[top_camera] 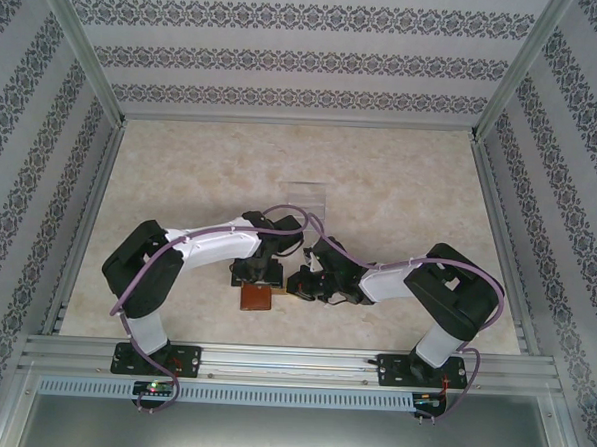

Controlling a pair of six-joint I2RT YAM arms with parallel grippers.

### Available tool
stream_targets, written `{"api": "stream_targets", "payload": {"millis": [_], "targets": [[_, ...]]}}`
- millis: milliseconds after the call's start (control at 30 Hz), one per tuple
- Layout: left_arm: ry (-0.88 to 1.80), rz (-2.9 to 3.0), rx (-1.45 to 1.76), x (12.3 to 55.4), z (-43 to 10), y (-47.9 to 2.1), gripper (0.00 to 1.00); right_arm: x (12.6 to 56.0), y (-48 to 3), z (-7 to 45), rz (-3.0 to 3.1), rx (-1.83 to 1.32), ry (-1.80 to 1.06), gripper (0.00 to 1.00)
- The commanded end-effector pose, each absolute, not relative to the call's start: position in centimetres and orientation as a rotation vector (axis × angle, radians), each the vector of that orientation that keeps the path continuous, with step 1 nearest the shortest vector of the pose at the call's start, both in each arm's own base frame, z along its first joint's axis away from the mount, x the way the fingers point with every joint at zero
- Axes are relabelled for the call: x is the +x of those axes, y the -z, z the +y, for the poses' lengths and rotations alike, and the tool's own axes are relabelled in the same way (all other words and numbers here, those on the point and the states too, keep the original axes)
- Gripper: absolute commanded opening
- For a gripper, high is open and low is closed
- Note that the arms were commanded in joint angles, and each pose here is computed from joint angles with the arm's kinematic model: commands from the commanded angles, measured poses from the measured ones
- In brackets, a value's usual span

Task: Take the credit cards out of the card holder

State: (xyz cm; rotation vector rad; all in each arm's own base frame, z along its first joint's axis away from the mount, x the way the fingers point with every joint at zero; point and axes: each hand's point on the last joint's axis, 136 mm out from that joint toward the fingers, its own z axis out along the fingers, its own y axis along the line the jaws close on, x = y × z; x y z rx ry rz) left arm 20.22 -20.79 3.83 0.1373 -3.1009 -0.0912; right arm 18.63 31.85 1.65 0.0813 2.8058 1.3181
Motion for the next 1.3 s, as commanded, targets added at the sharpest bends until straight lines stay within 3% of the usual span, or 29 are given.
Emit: {"api": "stream_targets", "payload": {"millis": [0, 267, 567, 1033, 1267], "targets": [[0.176, -3.136, 0.106, 20.0, -19.7, -5.9, 0.71, 18.3, -1.2, 31.4, 2.814, 0.101, -1.292, 0.08], [0.205, -3.167, 0.127, 19.8, -18.5, -7.1, 0.67, 18.3, -1.3, 31.2, 2.816, 0.112, -1.277, 0.07], [0.165, -3.204, 0.150, 19.6, -17.0, -7.8, 0.48, 18.6, -1.7, 30.6, 2.815, 0.129, -1.218, 0.06], [-0.361, -3.182, 0.240, 19.8, -17.8, -5.8, 0.25, 19.0, -2.3, 29.8, 2.819, 0.173, -1.121, 0.05], [-0.593, -3.236, 0.193, 21.8, -19.5, -7.0, 0.14, 20.1, -3.7, 27.6, 2.813, 0.180, -1.005, 0.05]]}}
